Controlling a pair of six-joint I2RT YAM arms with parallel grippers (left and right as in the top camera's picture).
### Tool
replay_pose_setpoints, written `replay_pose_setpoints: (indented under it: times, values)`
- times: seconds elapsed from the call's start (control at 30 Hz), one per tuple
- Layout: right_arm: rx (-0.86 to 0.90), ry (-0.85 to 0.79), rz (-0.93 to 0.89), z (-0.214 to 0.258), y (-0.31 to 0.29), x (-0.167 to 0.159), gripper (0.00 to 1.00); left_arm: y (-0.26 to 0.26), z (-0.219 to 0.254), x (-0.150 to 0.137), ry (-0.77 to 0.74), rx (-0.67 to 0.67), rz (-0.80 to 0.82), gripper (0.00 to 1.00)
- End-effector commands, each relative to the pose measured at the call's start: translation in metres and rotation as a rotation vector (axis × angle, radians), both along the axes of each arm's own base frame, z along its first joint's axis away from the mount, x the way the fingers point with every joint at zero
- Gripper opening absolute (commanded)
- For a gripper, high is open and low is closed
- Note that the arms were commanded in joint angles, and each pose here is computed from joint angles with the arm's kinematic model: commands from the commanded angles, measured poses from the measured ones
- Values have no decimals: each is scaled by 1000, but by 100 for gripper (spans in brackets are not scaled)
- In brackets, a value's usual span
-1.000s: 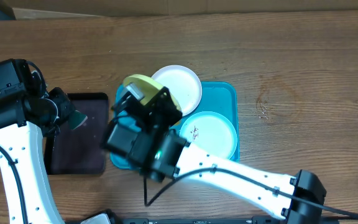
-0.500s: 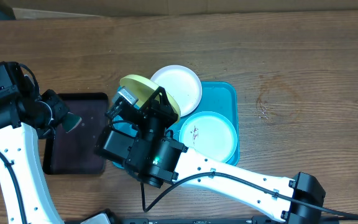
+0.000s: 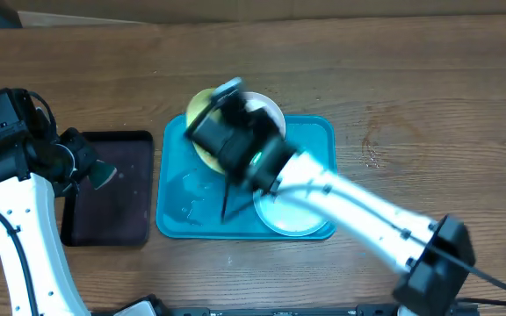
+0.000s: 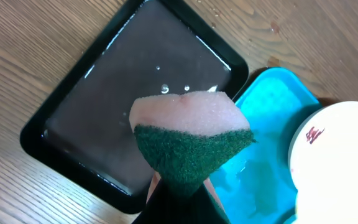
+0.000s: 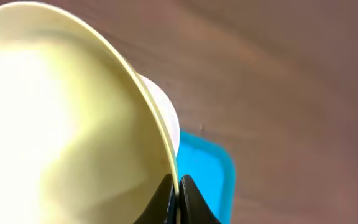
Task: Clean dirty plates on tray and stack at the side
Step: 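Lift the yellow plate off the blue tray with the right gripper, then carry the yellow plate right and set it on the table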
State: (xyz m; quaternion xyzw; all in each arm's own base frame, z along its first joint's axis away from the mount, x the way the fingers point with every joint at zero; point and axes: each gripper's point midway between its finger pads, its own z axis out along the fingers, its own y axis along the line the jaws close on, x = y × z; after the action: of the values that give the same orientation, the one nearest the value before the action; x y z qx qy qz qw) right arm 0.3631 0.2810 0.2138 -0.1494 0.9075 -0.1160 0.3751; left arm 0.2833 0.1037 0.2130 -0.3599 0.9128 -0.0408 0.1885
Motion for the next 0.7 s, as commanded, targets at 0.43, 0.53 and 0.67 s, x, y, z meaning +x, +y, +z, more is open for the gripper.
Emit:
replay_pose_setpoints:
  times: [0.43, 0.53, 0.67]
  values:
    - [820, 512, -685, -30, -203, 51, 4, -9, -22, 3, 0, -59, -25, 4]
    - [794, 481, -835, -41, -245, 49, 4, -9, -22, 3, 0, -58, -25, 4]
    - [752, 454, -1057, -68, -292, 35, 4, -9, -22, 4, -1, -58, -25, 4]
